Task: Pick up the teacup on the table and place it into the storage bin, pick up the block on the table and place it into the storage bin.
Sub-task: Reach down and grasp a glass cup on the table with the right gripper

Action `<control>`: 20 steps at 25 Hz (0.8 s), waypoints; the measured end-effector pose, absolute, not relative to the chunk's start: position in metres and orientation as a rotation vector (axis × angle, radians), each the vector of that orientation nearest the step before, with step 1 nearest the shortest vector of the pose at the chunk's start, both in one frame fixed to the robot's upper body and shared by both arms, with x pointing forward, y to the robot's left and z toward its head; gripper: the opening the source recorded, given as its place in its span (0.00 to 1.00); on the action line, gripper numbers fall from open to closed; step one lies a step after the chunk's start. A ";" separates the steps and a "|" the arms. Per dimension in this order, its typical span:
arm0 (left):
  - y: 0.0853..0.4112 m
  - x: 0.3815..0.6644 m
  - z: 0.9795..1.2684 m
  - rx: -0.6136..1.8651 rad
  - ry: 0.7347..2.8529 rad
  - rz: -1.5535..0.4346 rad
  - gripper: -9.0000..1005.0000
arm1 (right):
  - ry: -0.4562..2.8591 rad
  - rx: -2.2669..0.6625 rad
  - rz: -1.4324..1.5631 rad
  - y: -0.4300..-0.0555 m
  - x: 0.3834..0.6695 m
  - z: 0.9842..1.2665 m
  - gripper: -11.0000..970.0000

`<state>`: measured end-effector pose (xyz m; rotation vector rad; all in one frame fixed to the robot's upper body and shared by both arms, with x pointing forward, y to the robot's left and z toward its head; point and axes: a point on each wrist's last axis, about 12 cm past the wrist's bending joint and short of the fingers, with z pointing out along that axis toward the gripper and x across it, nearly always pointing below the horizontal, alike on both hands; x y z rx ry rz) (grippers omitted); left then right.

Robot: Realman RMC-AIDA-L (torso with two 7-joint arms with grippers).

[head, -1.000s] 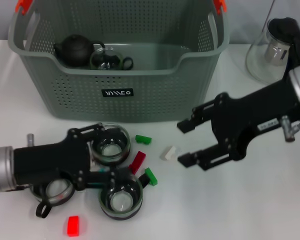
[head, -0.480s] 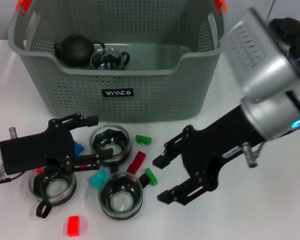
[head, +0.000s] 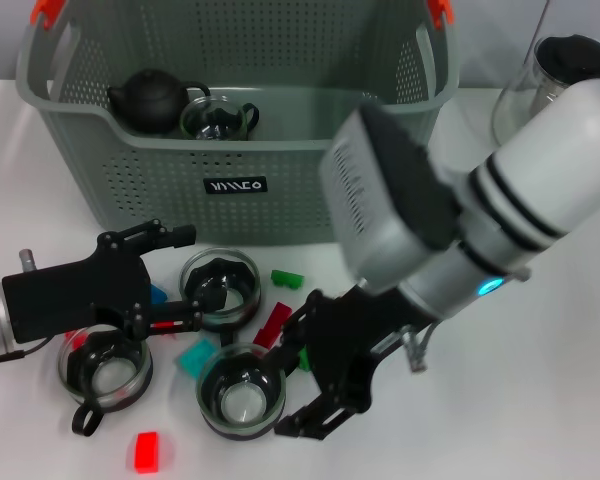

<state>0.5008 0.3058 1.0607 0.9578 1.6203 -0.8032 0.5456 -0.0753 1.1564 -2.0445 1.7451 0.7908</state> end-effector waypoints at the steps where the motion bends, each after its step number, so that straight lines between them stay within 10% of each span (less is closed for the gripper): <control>1: 0.306 0.501 1.061 0.958 1.620 -0.803 0.87 | 1.740 -2.051 0.776 -0.072 0.545 1.153 0.74; 20: 0.303 0.499 1.059 0.957 1.618 -0.809 0.87 | 1.646 -2.108 0.588 -0.042 0.534 1.122 0.74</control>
